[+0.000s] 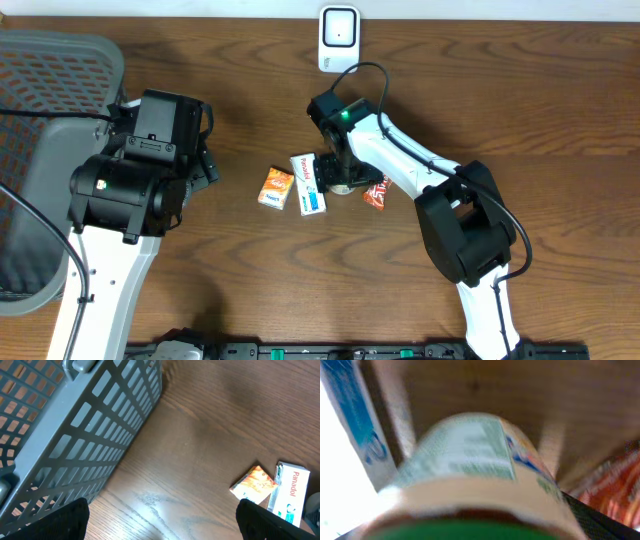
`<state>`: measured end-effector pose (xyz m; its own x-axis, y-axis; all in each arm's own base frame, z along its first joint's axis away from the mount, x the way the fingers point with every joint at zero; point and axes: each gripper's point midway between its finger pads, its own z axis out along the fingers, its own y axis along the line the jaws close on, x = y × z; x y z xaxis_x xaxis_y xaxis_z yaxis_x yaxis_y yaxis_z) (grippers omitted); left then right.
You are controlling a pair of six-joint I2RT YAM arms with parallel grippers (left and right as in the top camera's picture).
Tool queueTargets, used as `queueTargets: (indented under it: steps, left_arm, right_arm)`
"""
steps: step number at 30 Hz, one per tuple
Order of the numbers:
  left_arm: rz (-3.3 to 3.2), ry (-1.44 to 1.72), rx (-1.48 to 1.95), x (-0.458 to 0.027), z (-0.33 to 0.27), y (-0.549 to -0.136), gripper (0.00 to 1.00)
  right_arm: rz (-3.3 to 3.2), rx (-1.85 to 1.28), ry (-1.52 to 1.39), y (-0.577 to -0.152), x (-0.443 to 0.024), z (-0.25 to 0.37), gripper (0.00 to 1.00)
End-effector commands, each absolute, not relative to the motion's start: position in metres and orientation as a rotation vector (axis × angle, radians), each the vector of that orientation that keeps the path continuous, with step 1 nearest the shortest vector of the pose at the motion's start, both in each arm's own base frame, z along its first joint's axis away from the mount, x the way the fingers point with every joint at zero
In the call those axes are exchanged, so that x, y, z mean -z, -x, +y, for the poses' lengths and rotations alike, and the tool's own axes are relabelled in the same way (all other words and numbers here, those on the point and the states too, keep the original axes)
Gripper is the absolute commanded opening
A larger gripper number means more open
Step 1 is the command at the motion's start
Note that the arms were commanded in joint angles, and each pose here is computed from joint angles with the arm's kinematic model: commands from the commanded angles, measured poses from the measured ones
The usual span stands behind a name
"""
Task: Scan the item barcode
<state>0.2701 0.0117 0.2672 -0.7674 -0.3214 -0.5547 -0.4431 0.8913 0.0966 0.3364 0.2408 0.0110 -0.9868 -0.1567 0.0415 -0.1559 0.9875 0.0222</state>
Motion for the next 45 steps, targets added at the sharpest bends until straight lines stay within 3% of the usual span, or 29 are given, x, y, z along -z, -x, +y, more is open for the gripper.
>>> queueTargets:
  steps: [1,25,38,42,45]
  left_arm:
    - [2.511,0.548,-0.324,-0.267,0.015,-0.272,0.94]
    - [2.511,0.548,-0.324,-0.267,0.015,-0.271,0.94]
    - [2.512,0.548,-0.325,-0.267,0.015,-0.271,0.94]
    - [2.512,0.548,-0.325,-0.267,0.015,-0.271,0.94]
    - [2.512,0.548,-0.325,-0.267,0.015,-0.271,0.94]
  right_arm:
    - [-3.097,0.045,-0.249,-0.339,-0.016,0.249,0.89]
    - [-3.163,0.110,-0.252,-0.356,-0.014,0.260,0.97]
    - [-3.116,0.093,-0.241,-0.340,-0.005,0.260,0.76]
    - [-3.120,0.096,-0.226,-0.342,-0.004,0.258,0.65]
    - [-3.122,0.096,-0.196,-0.342,-0.004,0.258,0.64]
